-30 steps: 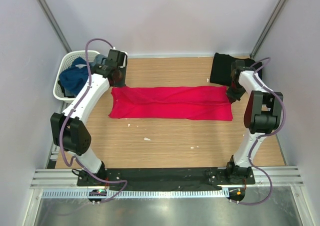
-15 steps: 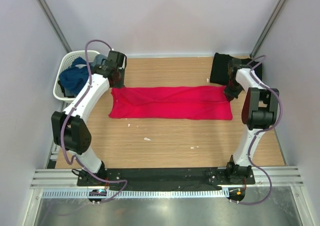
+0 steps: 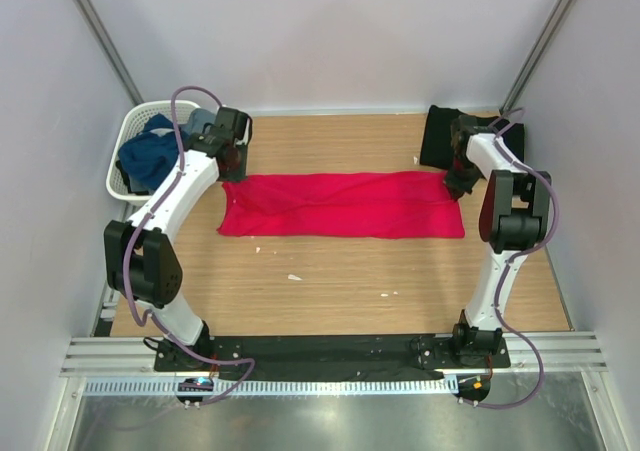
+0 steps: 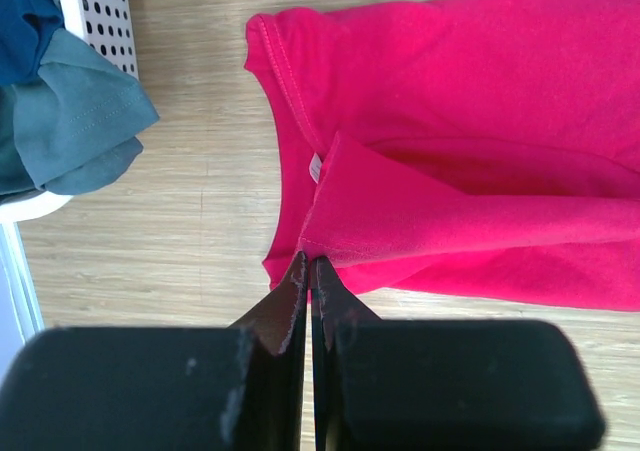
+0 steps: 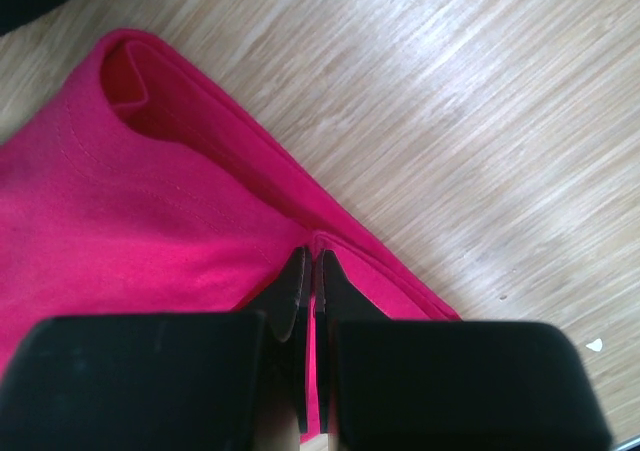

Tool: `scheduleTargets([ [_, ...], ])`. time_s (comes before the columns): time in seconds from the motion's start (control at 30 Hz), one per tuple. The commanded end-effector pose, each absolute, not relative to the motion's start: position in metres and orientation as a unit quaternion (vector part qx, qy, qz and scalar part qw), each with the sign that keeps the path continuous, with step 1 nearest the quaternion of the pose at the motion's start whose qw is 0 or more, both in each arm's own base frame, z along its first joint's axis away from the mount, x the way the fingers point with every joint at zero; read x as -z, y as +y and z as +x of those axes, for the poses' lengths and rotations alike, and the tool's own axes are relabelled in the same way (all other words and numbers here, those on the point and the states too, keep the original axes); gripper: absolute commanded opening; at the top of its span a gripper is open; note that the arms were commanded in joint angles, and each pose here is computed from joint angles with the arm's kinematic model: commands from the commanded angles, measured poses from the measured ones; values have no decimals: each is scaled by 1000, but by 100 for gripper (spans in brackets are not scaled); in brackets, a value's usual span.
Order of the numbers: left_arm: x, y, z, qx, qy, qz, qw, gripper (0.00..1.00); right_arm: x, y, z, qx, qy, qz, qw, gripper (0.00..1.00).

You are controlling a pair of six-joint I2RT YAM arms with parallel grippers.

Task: Fold and stack the t-shirts
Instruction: Fold the tshirt

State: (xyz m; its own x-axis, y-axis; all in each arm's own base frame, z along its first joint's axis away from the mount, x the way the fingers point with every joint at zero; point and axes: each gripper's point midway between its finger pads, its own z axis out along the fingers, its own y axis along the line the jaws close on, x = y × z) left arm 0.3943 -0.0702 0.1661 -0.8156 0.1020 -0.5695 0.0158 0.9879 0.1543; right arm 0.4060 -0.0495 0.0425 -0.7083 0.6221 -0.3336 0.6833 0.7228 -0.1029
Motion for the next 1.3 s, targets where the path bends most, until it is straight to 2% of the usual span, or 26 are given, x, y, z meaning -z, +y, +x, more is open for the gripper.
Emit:
scheduleTargets([
  [0.0, -180, -72, 402, -59, 942, 16, 331, 0, -51, -54, 419, 120, 916, 348, 158, 1],
  [0.47, -172, -74, 405, -53, 944, 7, 325, 0, -45, -50, 418, 122, 918, 346, 150, 1],
  [0.67, -165, -84, 420, -37, 947, -37, 316, 0, -65, -49, 428, 109, 915, 349, 173, 32],
  [0.7, -165, -87, 423, -29, 947, -46, 316, 0, -72, -49, 431, 106, 914, 348, 182, 42],
  [0.77, -163, -92, 430, -20, 947, -64, 315, 0, -94, -49, 440, 97, 910, 345, 207, 54],
  [0.9, -157, -98, 441, -12, 946, -86, 311, 0, -131, -49, 451, 85, 906, 335, 245, 68],
  [1.07, -146, -105, 449, -5, 951, -114, 289, 0, -161, -28, 455, 64, 910, 305, 274, 69],
  [1.27, -131, -105, 451, -16, 954, -145, 263, 0, -162, 69, 455, -2, 933, 231, 274, 68],
])
